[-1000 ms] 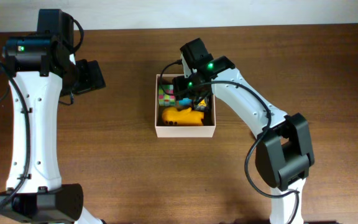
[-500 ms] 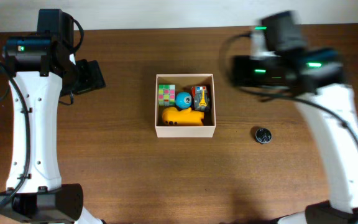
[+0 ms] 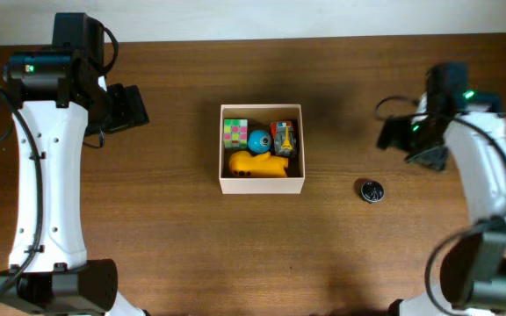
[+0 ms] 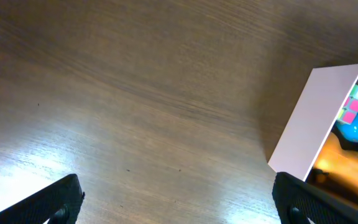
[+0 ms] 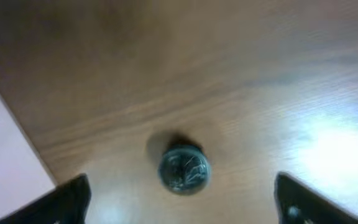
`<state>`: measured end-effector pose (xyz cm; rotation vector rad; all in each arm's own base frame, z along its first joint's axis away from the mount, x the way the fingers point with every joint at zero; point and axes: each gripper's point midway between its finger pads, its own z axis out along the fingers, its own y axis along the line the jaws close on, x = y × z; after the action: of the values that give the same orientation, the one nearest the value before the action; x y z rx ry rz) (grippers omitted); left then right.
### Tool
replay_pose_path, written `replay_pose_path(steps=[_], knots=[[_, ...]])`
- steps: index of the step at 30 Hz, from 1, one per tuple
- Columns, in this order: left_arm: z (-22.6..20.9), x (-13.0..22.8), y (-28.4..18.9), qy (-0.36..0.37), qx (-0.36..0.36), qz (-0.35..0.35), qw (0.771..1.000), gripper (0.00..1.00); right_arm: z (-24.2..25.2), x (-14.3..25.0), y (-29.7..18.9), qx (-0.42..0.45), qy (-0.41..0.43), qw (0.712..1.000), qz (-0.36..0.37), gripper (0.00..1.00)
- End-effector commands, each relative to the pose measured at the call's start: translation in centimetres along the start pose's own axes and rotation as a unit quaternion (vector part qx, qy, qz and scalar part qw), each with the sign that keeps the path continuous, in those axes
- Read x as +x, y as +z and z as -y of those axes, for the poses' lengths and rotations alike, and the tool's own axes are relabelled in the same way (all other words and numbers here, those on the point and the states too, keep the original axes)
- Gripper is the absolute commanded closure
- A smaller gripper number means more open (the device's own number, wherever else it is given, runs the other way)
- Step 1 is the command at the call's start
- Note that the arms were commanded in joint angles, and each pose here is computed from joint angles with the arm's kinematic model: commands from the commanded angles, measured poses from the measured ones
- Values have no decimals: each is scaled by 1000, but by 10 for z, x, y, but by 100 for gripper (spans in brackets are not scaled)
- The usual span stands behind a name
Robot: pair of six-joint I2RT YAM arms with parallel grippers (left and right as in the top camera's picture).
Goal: Pack container
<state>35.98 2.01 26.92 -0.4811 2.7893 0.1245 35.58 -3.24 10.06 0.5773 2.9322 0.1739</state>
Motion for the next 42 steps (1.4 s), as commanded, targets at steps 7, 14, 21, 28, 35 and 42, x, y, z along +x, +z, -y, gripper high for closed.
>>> replay_pose_path(steps=[7,14,21,28,35,42], knots=[[-4,-1,-6,4,-2,10,1000,1,1,41,75,-33,-30,996,-79,23],[-4,-1,-6,4,-2,10,1000,1,0,51,95,-29,-35,994,-102,34],[-4,-1,-6,4,-2,10,1000,1,-9,60,98,-24,-54,992,-115,43],[-4,-1,-6,4,-2,10,1000,1,-13,60,96,-22,-47,992,-114,59],[-4,-1,-6,4,-2,10,1000,1,-20,48,72,-25,-49,993,-103,62],[-4,-1,-6,4,-2,10,1000,1,-27,34,42,-31,-54,995,-81,56]])
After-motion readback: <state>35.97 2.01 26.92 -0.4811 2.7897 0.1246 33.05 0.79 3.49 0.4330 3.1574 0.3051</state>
